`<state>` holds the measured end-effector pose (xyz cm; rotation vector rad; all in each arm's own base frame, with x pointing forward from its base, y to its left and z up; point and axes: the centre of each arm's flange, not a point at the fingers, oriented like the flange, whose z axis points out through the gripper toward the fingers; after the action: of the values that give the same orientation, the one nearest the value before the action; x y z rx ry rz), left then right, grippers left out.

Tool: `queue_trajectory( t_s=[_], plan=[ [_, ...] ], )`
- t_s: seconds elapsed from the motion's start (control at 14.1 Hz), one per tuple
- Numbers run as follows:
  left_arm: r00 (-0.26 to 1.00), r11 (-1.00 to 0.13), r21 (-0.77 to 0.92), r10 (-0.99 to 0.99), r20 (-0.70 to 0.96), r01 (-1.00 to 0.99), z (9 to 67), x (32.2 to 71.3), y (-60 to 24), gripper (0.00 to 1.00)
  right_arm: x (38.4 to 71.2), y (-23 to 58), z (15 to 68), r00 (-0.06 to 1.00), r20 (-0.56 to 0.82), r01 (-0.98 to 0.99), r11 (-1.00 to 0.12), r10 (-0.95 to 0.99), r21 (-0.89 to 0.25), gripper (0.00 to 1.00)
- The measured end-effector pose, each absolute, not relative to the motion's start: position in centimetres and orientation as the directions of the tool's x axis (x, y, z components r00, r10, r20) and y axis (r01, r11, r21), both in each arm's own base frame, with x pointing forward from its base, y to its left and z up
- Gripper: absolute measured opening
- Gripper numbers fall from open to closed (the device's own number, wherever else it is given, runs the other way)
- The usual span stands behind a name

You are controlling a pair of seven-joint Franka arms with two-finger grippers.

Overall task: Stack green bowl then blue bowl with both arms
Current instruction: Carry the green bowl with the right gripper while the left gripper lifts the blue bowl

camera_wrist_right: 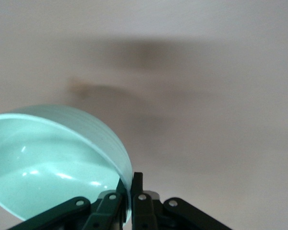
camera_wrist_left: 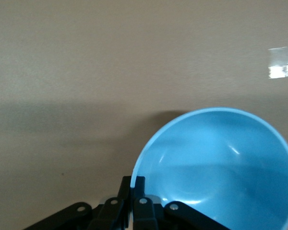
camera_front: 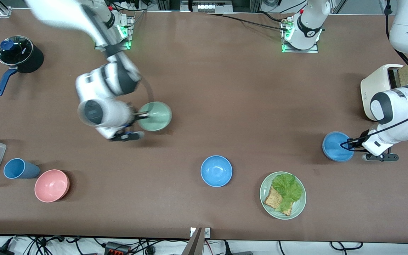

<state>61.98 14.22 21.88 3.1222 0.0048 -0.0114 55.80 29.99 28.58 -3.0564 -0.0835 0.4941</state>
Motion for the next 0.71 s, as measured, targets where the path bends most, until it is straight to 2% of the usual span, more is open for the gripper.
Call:
queue_trajectory(
  t_s=[0.21, 0.36, 0.71],
  plan=[
    [0.999, -1.0, 0.03, -0.009, -0.032, -0.008, 22.9, 61.8, 13.4, 0.05, 50.9, 39.8, 26.1, 0.946, -0.323, 0.028, -1.0, 0.03, -0.009, 0.05],
    [0.998, -0.999, 0.044, -0.022, -0.067, -0.019, 23.8, 61.5, 12.5, 0.05, 49.1, 43.3, 24.4, 0.945, -0.327, 0.013, -0.999, 0.028, -0.049, 0.05],
    [0.988, -0.995, 0.083, -0.072, -0.136, -0.061, 30.9, 60.8, 5.8, 0.05, 47.9, 46.0, 21.3, 0.94, -0.342, -0.048, -0.991, -0.004, -0.122, 0.05]
  ],
)
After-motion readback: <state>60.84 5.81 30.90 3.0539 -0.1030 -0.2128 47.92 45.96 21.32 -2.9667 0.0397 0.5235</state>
